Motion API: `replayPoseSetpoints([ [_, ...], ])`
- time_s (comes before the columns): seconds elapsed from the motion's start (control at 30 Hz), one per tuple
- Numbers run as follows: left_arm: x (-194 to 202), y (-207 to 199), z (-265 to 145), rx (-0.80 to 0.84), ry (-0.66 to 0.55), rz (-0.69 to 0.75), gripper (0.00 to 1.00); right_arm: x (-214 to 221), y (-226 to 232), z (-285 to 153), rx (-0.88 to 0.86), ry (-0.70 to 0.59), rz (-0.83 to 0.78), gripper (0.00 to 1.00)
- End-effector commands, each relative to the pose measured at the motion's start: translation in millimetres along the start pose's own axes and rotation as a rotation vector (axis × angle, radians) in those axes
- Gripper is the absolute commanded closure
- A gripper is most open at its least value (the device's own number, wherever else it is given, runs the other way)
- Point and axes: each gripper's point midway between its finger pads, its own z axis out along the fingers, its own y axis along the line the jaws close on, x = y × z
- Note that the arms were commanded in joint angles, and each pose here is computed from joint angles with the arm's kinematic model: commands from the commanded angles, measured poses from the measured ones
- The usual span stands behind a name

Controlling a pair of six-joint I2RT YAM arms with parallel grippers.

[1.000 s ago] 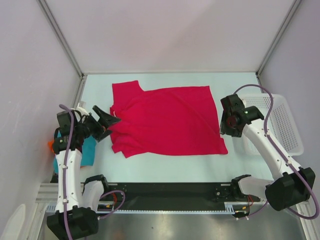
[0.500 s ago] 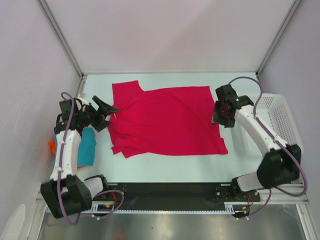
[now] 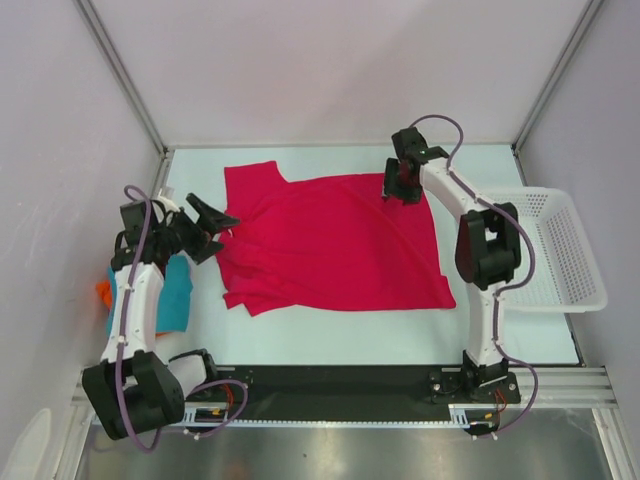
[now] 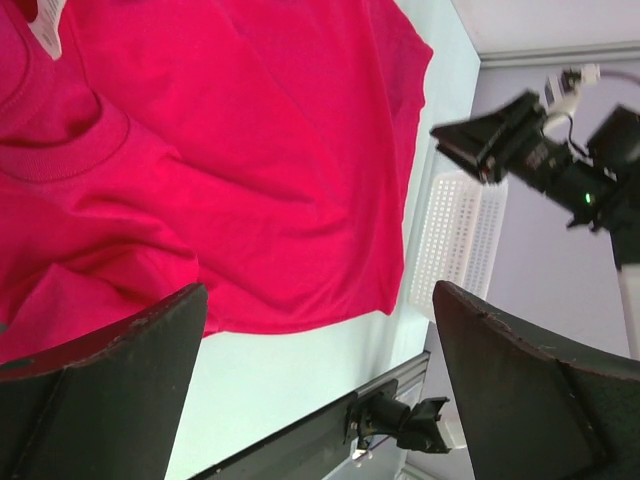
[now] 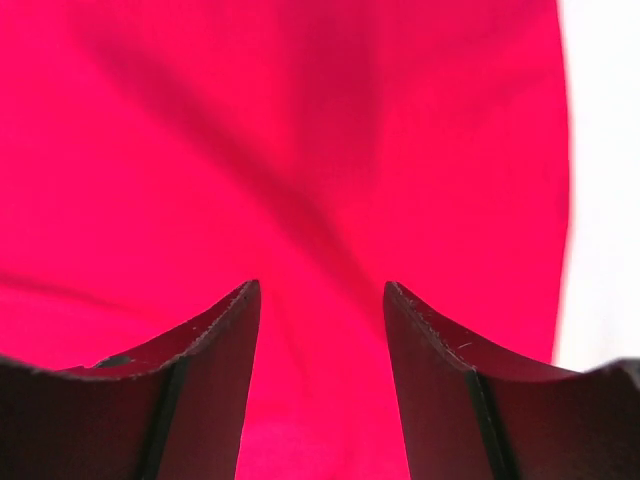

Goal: Fold and stack the t-shirts

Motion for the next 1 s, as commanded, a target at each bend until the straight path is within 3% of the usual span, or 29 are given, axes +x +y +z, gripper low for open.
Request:
replayPoseSetpoints([
  [0.0, 20, -1, -12, 0.011, 0.022, 0.058, 0.00, -31, 15, 28, -0.039, -0.050, 0.017, 0.42],
  [0.4, 36, 11, -28, -0.054, -0.022, 0.067, 0.00, -63, -8, 94, 0.034, -0.077, 0.077, 0.40],
  [0.63, 42, 18, -32, -0.093, -0.020, 0.067, 0.00, -65, -56, 117, 0.249, -0.117, 0.114, 0.39],
  [0.97, 37, 15, -33, -0.101, -0.027, 0.074, 0.00, -58, -115, 140, 0.280, -0.044, 0.235, 0.38],
])
